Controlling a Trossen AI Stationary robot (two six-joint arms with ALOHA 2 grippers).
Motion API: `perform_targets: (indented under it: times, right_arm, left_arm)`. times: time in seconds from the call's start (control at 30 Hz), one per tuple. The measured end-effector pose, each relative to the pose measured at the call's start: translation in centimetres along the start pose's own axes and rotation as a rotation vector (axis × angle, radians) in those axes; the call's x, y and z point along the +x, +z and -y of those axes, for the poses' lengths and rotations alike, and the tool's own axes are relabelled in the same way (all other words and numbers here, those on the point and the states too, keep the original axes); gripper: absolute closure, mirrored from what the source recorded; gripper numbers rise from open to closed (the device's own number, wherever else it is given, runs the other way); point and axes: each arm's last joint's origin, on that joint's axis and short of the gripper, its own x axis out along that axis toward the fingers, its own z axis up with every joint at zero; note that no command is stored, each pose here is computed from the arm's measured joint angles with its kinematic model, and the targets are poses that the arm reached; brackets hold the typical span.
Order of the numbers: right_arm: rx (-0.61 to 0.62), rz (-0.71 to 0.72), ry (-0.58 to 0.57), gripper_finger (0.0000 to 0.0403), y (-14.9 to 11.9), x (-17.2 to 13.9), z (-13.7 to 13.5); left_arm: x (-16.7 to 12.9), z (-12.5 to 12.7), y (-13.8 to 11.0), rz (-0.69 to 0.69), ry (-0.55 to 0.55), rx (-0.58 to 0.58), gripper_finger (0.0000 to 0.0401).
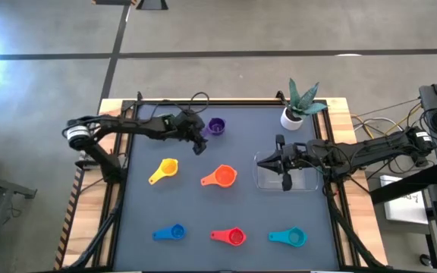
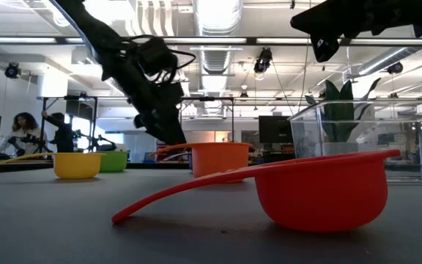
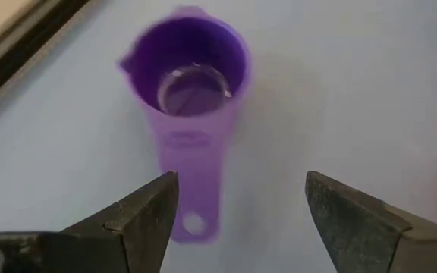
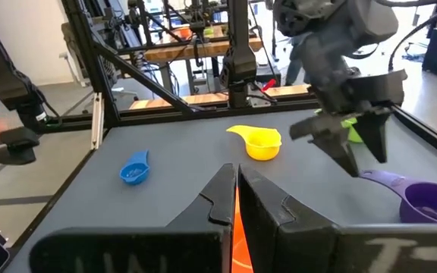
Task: Nest measuring cups in basket
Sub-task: Stack the green measuring cup on top of the orange measuring cup
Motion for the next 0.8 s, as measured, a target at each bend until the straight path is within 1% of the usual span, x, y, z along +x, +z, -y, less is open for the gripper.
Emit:
perform_targets:
  times: [0.1,0.2,0.4,0.53,0.7,0.8]
  right_arm:
    - [0.002,0.000,0.000,0.0394,0.0,0.0,0.0]
    - [0.006,-0.007,-0.001,0.0394,-0.1,0.0,0.0]
    - [0.006,-0.008,-0.001,0.0394,-0.1,0.0,0.0]
    - [0.025,-0.007,-0.001,0.0394,-0.1,0.0,0.0]
    - [0.040,-0.014,-0.002,0.0394,-0.1,0.0,0.0]
    - [0.029,-0.014,-0.002,0.0394,-0.1,0.0,0.0]
  left_arm:
    - [0.5,-0.1,0.7,0.009,0.073,0.016,0.0122]
    - [0.6,-0.3,1.0,0.010,0.104,0.022,0.0120]
    - [1.0,-0.7,0.8,-0.004,0.119,0.017,0.0120]
    - [2.5,-1.2,0.0,-0.045,0.130,0.008,0.0120]
    - [4.0,-0.9,-0.7,-0.065,0.080,0.011,0.0120]
    - [4.6,-1.0,-1.1,-0.082,0.115,0.011,0.0120]
